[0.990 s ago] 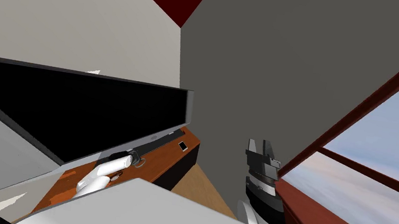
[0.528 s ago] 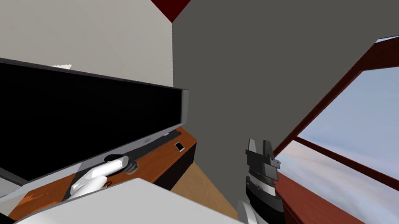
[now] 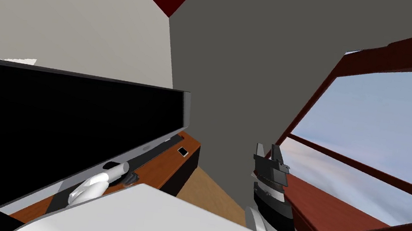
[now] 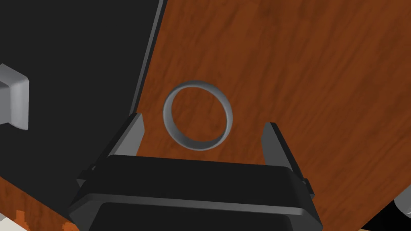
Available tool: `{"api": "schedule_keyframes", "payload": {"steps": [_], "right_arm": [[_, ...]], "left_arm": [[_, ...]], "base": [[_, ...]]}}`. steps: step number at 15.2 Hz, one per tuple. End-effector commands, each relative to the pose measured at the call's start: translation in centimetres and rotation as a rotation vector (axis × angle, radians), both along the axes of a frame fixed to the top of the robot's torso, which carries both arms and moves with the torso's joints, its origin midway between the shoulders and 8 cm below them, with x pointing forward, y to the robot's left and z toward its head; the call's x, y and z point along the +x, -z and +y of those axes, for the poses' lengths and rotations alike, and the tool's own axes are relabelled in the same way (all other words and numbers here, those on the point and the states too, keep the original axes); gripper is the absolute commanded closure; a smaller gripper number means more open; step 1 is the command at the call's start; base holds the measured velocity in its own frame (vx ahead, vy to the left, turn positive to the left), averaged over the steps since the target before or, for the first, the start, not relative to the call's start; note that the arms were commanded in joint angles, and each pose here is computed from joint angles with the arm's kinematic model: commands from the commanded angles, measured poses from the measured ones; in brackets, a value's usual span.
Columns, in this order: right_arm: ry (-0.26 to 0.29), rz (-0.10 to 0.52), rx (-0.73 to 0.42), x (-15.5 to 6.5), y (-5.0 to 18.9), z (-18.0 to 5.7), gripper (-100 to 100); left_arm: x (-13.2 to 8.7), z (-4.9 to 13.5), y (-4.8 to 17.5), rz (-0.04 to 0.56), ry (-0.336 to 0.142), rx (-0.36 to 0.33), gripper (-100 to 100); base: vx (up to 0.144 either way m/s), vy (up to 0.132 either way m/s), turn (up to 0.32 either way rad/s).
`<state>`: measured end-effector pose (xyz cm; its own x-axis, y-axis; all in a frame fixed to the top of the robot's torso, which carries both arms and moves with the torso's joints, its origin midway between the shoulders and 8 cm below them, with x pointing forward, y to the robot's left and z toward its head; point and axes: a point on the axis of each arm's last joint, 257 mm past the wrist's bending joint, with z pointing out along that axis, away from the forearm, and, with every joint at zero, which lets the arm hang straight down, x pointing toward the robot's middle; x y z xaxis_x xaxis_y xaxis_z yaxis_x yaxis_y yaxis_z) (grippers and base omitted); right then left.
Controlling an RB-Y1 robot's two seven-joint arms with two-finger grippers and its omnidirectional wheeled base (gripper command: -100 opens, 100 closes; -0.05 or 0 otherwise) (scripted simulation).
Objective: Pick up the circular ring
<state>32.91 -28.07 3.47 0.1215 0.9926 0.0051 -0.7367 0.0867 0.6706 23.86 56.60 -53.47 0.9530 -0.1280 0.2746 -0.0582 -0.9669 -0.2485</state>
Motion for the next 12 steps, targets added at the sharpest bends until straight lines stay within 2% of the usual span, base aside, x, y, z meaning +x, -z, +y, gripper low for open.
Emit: {"api": "schedule_keyframes", "payload": {"steps": [1, 2, 3, 4, 5, 6, 7, 10, 11, 12], "right_arm": [[0.0, 0.0, 0.0, 0.0, 0.0, 0.0, 0], [0.0, 0.0, 0.0, 0.0, 0.0, 0.0, 0], [0.0, 0.0, 0.0, 0.0, 0.0, 0.0, 0], [0.0, 0.0, 0.0, 0.0, 0.0, 0.0, 0], [0.0, 0.0, 0.0, 0.0, 0.0, 0.0, 0], [0.0, 0.0, 0.0, 0.0, 0.0, 0.0, 0], [0.0, 0.0, 0.0, 0.0, 0.0, 0.0, 0], [0.0, 0.0, 0.0, 0.0, 0.0, 0.0, 0], [0.0, 0.0, 0.0, 0.0, 0.0, 0.0, 0], [0.0, 0.0, 0.0, 0.0, 0.0, 0.0, 0]], "left_arm": [[-1.5, -0.8, 1.0, 0.029, -0.057, -0.064, -100], [-2.0, -1.0, 1.2, 0.039, -0.09, -0.097, -100], [-2.3, -1.2, 1.5, 0.045, -0.092, -0.102, -100], [-3.0, -1.6, 1.9, 0.059, -0.124, -0.137, -100], [-3.0, -1.6, 1.9, 0.059, -0.124, -0.137, -100], [-3.5, -2.0, 2.2, 0.07, -0.151, -0.166, -100], [-3.5, -2.0, 2.2, 0.07, -0.151, -0.166, -100], [-4.7, -2.8, 2.8, 0.097, -0.216, -0.235, -100], [-4.2, -2.4, 2.5, 0.085, -0.189, -0.205, -100], [-4.5, -3.4, 3.5, 0.089, -0.188, -0.21, -100]], "base": [[-0.02, 0.056, -0.165], [-0.033, 0.066, -0.264], [-0.033, 0.065, -0.221], [-0.03, 0.062, -0.166], [-0.028, 0.053, -0.095], [-0.026, 0.045, -0.104], [-0.022, 0.038, -0.098], [-0.024, 0.035, -0.137], [-0.021, 0.032, -0.052], [0.012, 0.032, 0.042]]}}
